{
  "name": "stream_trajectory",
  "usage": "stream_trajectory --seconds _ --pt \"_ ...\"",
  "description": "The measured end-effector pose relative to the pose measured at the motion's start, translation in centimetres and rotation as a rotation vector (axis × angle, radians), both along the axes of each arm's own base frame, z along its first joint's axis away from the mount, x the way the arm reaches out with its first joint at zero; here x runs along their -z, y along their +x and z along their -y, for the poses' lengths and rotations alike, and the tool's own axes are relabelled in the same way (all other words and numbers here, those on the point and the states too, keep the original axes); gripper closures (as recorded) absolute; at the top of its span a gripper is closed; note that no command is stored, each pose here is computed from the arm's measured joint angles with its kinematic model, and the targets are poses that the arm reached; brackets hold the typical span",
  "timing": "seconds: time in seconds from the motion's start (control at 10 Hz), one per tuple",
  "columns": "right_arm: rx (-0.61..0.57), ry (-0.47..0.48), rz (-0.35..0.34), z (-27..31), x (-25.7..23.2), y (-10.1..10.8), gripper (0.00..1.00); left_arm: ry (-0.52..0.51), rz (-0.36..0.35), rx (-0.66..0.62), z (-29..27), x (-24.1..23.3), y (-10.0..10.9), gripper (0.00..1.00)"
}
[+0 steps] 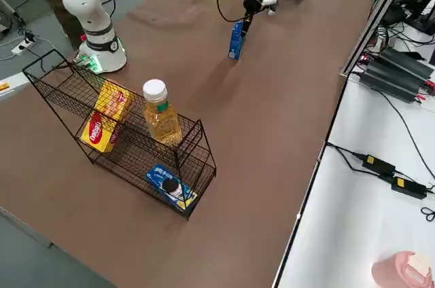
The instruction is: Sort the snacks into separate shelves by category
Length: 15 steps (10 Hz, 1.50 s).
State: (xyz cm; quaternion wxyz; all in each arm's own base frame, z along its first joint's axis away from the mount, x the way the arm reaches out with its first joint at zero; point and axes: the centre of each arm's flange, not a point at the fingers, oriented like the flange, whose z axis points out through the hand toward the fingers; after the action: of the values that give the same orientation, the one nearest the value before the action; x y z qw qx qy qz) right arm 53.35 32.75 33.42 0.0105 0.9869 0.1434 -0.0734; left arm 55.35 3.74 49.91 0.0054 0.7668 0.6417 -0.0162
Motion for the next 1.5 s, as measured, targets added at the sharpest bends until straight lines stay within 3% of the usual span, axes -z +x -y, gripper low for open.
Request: stream_trajectory --seconds 0.3,0.7,1.1,1.5 --pt "-0.106 -0.073 -0.044 2.9 -1.7 1.4 0.42 -0.042 0.033 0.037 8.1 -1.4 2.4 0.73" --pt "-0.303 -0.192 -0.106 7.3 -3.6 2.4 0.43 -0.087 0.02 0.155 20.5 -0.8 2.7 0.73" --pt "-0.534 -0.329 -0.219 13.6 -5.0 4.1 0.43 -0.096 -0.029 0.099 31.2 3.5 4.1 0.73" --pt "-0.699 -0.417 -0.313 22.8 -6.7 6.5 0.43 -0.186 -0.013 0.05 44.3 8.9 2.8 0.73"
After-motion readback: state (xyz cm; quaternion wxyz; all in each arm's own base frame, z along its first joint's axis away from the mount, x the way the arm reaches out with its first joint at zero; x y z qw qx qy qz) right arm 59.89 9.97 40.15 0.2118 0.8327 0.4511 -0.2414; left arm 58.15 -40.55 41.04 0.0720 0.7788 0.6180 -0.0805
